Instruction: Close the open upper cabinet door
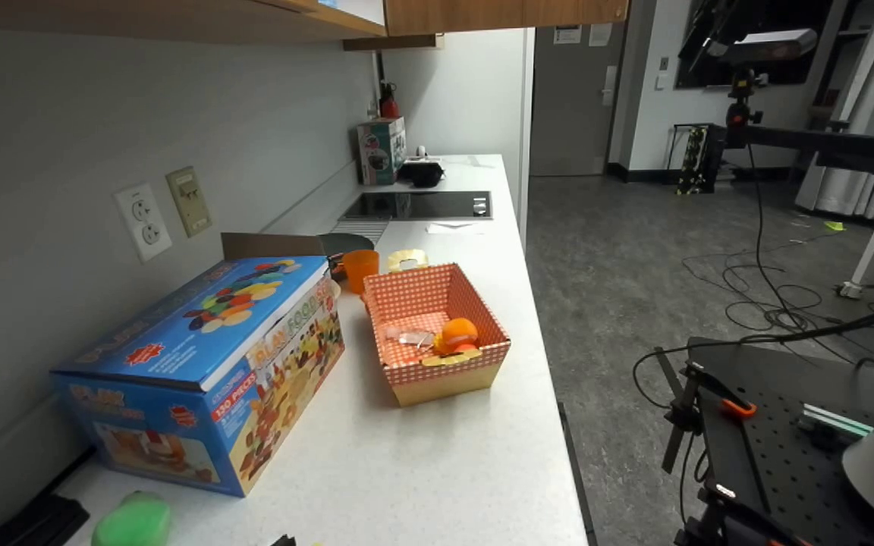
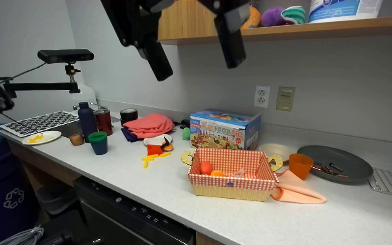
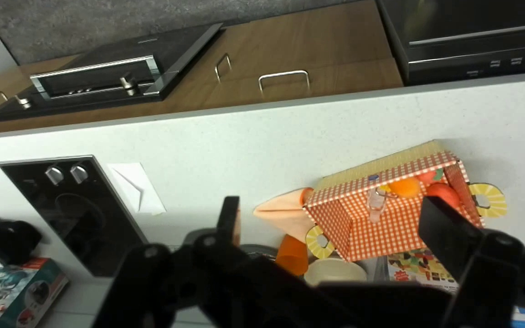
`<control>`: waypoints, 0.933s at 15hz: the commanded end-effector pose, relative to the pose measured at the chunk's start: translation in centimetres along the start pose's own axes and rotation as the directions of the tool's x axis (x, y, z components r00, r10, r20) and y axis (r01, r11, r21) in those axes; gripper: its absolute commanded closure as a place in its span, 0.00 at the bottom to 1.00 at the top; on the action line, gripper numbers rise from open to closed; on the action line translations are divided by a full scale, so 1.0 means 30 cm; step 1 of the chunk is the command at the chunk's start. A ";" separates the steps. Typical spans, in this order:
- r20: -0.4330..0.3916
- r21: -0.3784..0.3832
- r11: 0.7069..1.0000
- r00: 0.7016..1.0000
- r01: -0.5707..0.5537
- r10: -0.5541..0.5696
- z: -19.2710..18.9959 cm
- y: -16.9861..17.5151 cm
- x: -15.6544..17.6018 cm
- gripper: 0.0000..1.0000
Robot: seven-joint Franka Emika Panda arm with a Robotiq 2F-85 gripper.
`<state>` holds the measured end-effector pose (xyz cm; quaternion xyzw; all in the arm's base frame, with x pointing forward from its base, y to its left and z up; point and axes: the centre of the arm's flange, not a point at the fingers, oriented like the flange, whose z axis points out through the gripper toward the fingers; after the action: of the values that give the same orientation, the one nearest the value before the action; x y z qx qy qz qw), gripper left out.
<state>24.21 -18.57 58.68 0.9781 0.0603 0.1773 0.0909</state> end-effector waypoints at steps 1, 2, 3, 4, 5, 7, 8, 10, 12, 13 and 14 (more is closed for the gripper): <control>-0.002 0.000 1.000 1.000 0.000 0.000 -0.002 -0.001 -0.002 0.00; -0.001 0.000 1.000 1.000 -0.001 0.001 0.000 -0.002 -0.002 0.00; 0.000 0.001 1.000 1.000 0.000 0.000 0.002 -0.002 -0.002 0.00; 0.001 0.001 1.000 1.000 0.000 0.000 0.003 -0.003 -0.002 0.00; -0.032 0.008 0.999 0.998 -0.051 0.051 -0.043 0.049 0.013 0.00; -0.103 -0.009 0.989 0.984 -0.148 0.146 -0.135 0.163 0.013 0.00; -0.139 -0.022 0.981 0.973 -0.191 0.186 -0.190 0.230 0.013 0.00; -0.229 -0.045 0.962 0.940 -0.270 0.253 -0.306 0.363 0.011 0.00; -0.325 -0.091 0.937 0.900 -0.336 0.291 -0.394 0.476 0.026 0.00; -0.374 -0.115 0.918 0.873 -0.378 0.313 -0.421 0.517 0.040 0.00; -0.326 -0.097 0.944 0.906 -0.316 0.270 -0.377 0.411 -0.047 0.00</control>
<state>19.90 -29.15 71.19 0.9260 -0.0886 0.3450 0.1255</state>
